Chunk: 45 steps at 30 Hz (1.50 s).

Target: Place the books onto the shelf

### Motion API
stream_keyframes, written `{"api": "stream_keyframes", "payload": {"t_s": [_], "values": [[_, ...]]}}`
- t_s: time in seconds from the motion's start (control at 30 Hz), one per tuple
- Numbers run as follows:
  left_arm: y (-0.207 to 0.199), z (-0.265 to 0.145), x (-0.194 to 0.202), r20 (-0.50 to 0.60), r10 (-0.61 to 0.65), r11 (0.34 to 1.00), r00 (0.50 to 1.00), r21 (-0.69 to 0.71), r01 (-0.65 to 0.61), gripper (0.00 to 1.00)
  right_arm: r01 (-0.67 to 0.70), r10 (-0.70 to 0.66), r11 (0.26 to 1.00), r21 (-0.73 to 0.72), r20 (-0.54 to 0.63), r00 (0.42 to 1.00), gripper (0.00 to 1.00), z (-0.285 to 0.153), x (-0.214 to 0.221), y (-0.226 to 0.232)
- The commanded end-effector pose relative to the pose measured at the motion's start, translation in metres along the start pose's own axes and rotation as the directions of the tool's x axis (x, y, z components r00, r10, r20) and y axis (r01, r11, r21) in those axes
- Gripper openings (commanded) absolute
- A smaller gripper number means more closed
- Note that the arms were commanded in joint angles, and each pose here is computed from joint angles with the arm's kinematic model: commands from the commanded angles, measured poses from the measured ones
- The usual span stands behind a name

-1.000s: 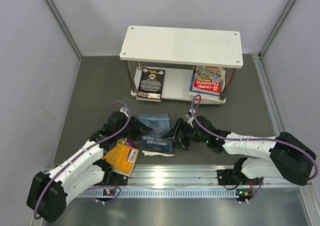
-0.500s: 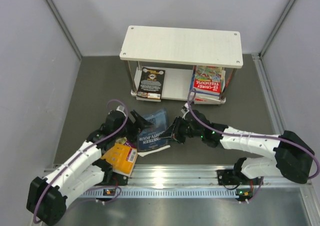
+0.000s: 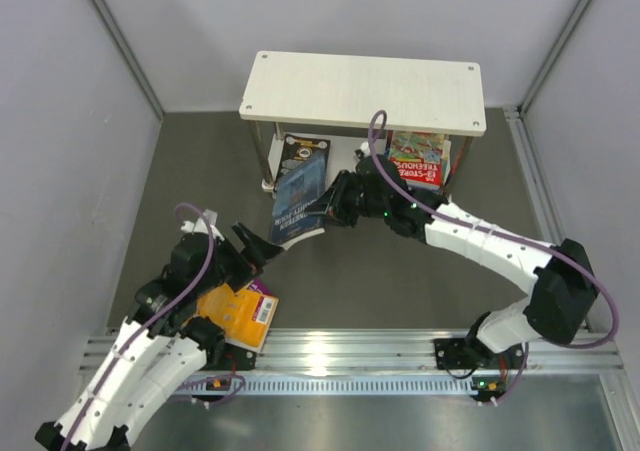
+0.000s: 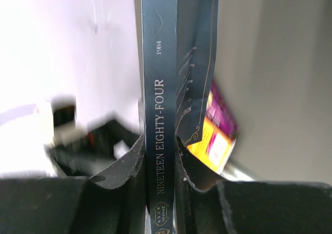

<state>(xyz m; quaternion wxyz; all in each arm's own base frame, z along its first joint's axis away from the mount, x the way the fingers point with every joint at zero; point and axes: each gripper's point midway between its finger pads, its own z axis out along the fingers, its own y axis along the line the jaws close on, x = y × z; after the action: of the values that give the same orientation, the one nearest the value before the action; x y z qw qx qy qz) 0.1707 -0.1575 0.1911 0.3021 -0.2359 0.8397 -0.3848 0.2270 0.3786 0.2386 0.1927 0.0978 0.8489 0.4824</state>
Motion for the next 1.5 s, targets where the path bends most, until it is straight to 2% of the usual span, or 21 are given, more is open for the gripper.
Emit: {"api": "stream_keyframes", "payload": {"t_s": [0.0, 0.2, 0.4, 0.53, 0.63, 0.77, 0.9, 0.97, 1.13, 1.2, 1.23, 1.33, 1.4, 1.47], "values": [[0.02, -0.024, 0.011, -0.018, -0.018, 0.997, 1.0, -0.071, 0.017, 0.99, 0.057, -0.035, 0.989, -0.133, 0.168, 0.985, 0.0, -0.011, -0.063, 0.058], [0.028, -0.059, 0.014, 0.027, -0.07, 0.996, 0.997, -0.056, 0.072, 0.99, 0.045, 0.001, 0.987, -0.155, 0.284, 0.959, 0.0, 0.002, -0.117, 0.065], [0.037, -0.076, 0.02, 0.037, -0.097, 0.994, 0.995, -0.045, 0.098, 0.99, 0.024, 0.049, 0.978, -0.206, 0.341, 0.939, 0.0, 0.032, -0.14, 0.065], [0.041, -0.083, 0.022, 0.037, -0.099, 0.993, 0.994, -0.056, 0.101, 0.99, 0.016, 0.126, 0.948, -0.318, 0.42, 0.899, 0.0, 0.032, -0.156, 0.071], [0.042, -0.084, 0.024, 0.03, -0.099, 0.993, 0.995, -0.057, 0.101, 0.99, -0.016, 0.162, 0.948, -0.318, 0.439, 0.883, 0.0, 0.047, -0.164, 0.052], [0.041, -0.083, 0.027, 0.017, -0.111, 0.993, 0.994, -0.05, 0.111, 0.99, -0.013, 0.216, 0.907, -0.421, 0.439, 0.872, 0.0, 0.067, -0.179, 0.058], [0.04, -0.084, 0.028, 0.007, -0.109, 0.993, 0.994, -0.043, 0.11, 0.99, -0.025, 0.19, 0.927, -0.375, 0.41, 0.892, 0.0, 0.107, -0.191, 0.038], [0.04, -0.084, 0.029, 0.004, -0.11, 0.993, 0.994, -0.044, 0.11, 0.99, -0.016, 0.176, 0.931, -0.364, 0.411, 0.894, 0.0, 0.111, -0.199, 0.04], [0.044, -0.084, 0.03, 0.004, -0.096, 0.994, 0.995, -0.057, 0.096, 0.99, -0.056, 0.163, 0.967, -0.25, 0.433, 0.886, 0.0, 0.118, -0.218, 0.005], [0.047, -0.082, 0.032, -0.002, -0.094, 0.993, 0.996, -0.066, 0.094, 0.99, -0.059, 0.156, 0.971, -0.232, 0.427, 0.891, 0.06, 0.122, -0.224, -0.004], [0.048, -0.082, 0.032, -0.003, -0.094, 0.993, 0.996, -0.066, 0.094, 0.99, -0.059, 0.151, 0.973, -0.224, 0.417, 0.896, 0.16, 0.122, -0.224, -0.003], [0.049, -0.077, 0.034, -0.015, -0.097, 0.993, 0.995, -0.063, 0.096, 0.99, -0.05, 0.133, 0.977, -0.207, 0.412, 0.901, 0.24, 0.127, -0.228, -0.004], [0.049, -0.072, 0.036, -0.023, -0.1, 0.993, 0.995, -0.06, 0.099, 0.99, -0.048, 0.123, 0.981, -0.189, 0.406, 0.906, 0.25, 0.134, -0.229, -0.008], [0.047, -0.069, 0.036, -0.027, -0.103, 0.993, 0.994, -0.052, 0.101, 0.99, -0.056, 0.126, 0.982, -0.178, 0.412, 0.903, 0.21, 0.137, -0.232, -0.009]]}}
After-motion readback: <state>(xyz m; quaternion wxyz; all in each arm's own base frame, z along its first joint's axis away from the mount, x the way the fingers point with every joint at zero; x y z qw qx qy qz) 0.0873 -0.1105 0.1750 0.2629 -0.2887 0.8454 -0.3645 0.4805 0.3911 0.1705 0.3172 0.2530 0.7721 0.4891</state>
